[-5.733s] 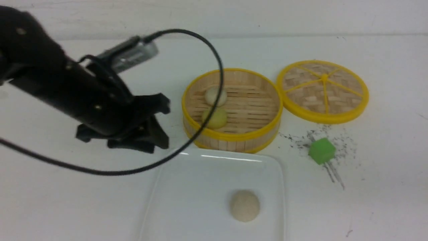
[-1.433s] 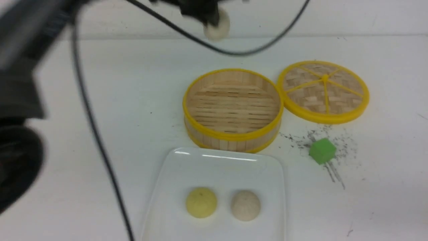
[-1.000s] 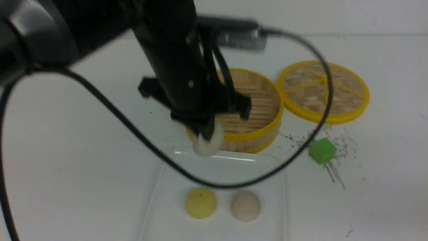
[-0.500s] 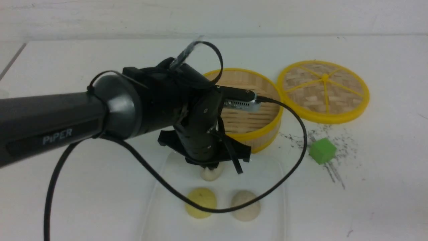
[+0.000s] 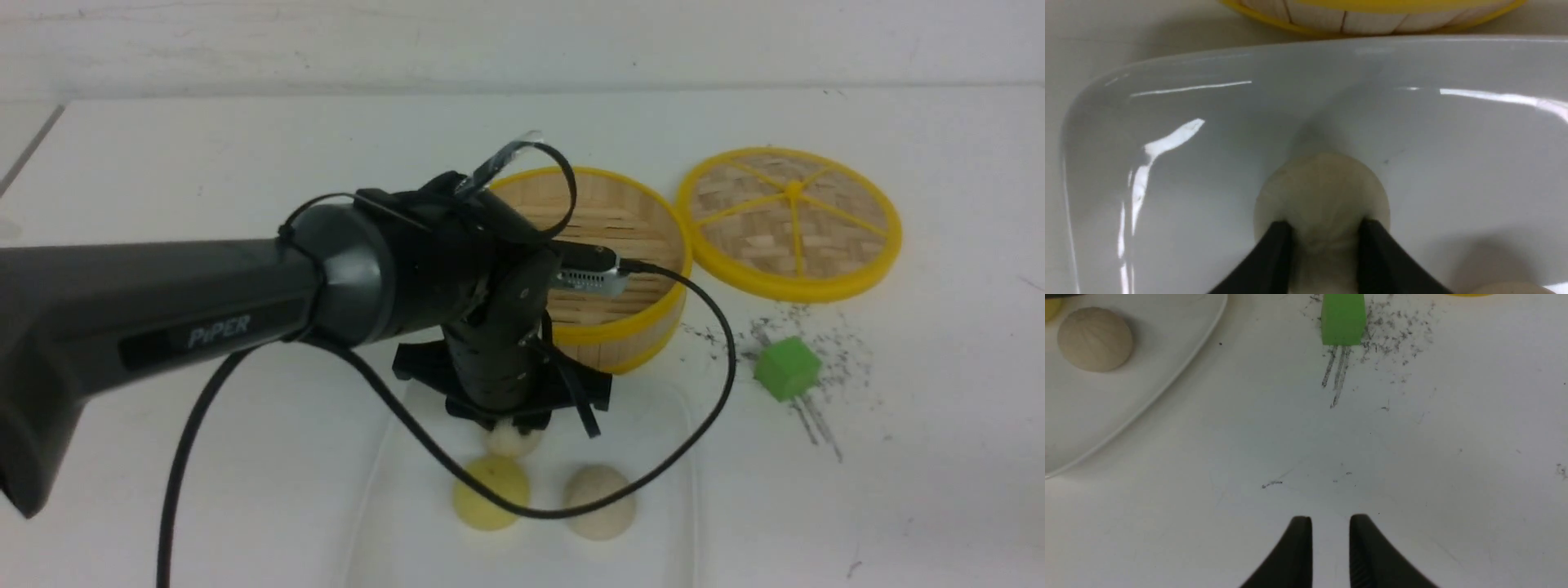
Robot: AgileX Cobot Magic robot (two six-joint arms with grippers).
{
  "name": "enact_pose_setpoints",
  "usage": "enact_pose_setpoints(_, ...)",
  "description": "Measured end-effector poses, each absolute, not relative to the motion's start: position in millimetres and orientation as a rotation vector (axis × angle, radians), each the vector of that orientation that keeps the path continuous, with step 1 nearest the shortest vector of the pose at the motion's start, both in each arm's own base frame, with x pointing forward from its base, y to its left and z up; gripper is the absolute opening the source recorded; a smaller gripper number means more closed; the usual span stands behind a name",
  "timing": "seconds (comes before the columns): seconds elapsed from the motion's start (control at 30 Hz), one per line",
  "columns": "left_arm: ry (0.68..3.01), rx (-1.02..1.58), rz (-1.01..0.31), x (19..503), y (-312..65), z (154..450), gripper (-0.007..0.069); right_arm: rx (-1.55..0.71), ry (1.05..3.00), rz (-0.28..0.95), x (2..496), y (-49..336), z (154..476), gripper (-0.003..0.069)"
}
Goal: Put the steamed buns into the plate on the white tablecloth.
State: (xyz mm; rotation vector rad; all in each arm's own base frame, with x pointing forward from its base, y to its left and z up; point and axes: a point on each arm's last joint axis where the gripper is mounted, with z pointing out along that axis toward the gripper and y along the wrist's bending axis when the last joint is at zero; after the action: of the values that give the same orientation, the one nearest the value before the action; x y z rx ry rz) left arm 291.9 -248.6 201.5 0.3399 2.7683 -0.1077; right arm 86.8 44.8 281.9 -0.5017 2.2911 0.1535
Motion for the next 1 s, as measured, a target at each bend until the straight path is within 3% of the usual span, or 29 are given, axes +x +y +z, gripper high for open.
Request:
enact_pose_setpoints(0.13, 2.708, 0.342, -0.086, 298, -249, 234, 0.0384, -0.499, 2.295, 0.162, 86, 45, 282, 0.0166)
enact_pose_setpoints(0.37, 2.560, 0.314, -0.081, 296, -238, 308, 0.0407, -0.481, 2.266, 0.184, 82, 42, 289, 0.0166)
enact_pose_setpoints(0.47, 2.526, 0.296, -0.047, 287, -225, 333, 0.0364, -0.441, 2.215, 0.213, 71, 32, 308, 0.0154)
enact_pose_setpoints(0.7, 2.561, 0.305, 0.066, 275, -208, 347, 0.0136, -0.336, 2.047, 0.308, 29, -4, 345, -0.0008)
enact_pose_setpoints(0.83, 2.573, 0.315, 0.084, 274, -206, 346, 0.0020, -0.307, 1.896, 0.381, 12, -16, 335, -0.0015)
enact_pose_setpoints(1.0, 2.573, 0.320, 0.085, 274, -206, 346, 0.0002, -0.337, 1.687, 0.490, 22, -1, 309, -0.0015)
